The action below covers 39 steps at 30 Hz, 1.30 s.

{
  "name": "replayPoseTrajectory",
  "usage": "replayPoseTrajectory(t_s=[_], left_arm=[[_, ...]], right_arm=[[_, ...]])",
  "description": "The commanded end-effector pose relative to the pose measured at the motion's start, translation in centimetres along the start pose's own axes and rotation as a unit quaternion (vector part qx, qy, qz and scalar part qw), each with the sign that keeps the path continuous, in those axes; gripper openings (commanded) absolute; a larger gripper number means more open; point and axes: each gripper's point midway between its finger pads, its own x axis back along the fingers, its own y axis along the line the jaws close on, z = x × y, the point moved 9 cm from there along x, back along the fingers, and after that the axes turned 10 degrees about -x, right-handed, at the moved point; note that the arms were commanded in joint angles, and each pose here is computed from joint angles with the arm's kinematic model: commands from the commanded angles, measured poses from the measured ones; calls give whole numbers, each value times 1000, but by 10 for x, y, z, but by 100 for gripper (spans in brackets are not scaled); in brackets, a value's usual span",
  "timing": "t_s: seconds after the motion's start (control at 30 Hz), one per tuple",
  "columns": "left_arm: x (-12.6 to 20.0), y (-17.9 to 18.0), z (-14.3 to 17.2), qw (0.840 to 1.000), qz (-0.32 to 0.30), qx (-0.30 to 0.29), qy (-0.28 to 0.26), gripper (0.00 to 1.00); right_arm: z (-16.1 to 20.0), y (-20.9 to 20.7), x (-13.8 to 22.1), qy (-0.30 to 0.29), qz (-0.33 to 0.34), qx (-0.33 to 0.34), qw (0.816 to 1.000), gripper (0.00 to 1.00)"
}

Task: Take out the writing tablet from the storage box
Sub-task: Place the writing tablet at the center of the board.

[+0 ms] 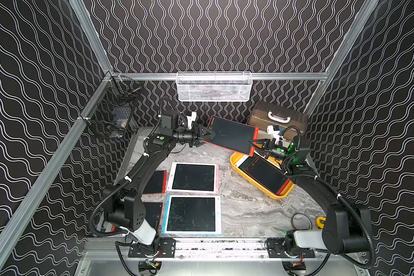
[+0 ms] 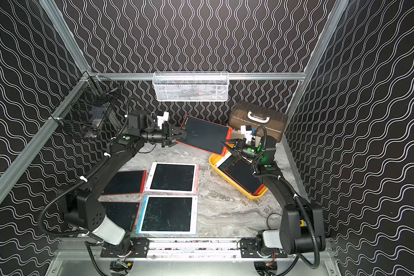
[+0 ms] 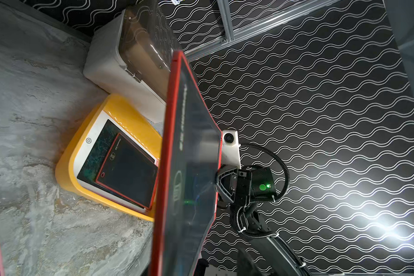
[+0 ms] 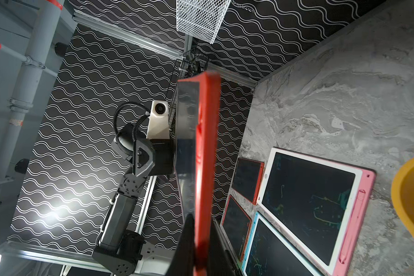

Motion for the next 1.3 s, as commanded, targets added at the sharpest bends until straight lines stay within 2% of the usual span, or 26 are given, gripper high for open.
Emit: replayPoseTrajectory(t_s=[0.0, 0.03, 0.1, 0.13, 0.23, 0.3, 0.4, 0.57, 0.63, 0.9, 1.27], left_arm=[[6, -2, -4, 999, -33, -40, -3, 70], [9, -3, -5, 998, -45, -45, -5, 75], [17, -5, -6, 995, -81, -56, -11, 95], [22, -7, -7, 993, -100, -64, -15, 99], [40, -12, -5, 975, -199, -92, -24, 99], [55, -18, 0, 957, -265, -111, -28, 99], [77, -34, 9, 932, -330, -140, -42, 99], [105, -53, 35, 909, -381, -155, -69, 99], [112, -58, 49, 907, -389, -147, -69, 99], [139, -56, 97, 876, -457, -135, -75, 99], [146, -57, 112, 875, -459, -122, -90, 99]], right_arm=[[2, -3, 1, -16, 18, 1, 1000, 0], [2, -2, 1, -20, 23, 0, 1000, 0], [1, -2, 2, -30, 36, -4, 999, 0], [1, -2, 2, -35, 42, -3, 998, 0], [0, -2, -1, -51, 70, 2, 996, 0], [-2, -5, -9, -55, 85, -3, 995, 0], [-5, -12, -25, -52, 95, -15, 994, 0], [-12, -23, -56, -48, 122, -18, 991, 0], [-14, -25, -70, -47, 133, -21, 990, 0], [-4, -42, -141, -6, 141, -19, 990, 0], [28, -87, -244, 83, 132, -27, 987, 0]])
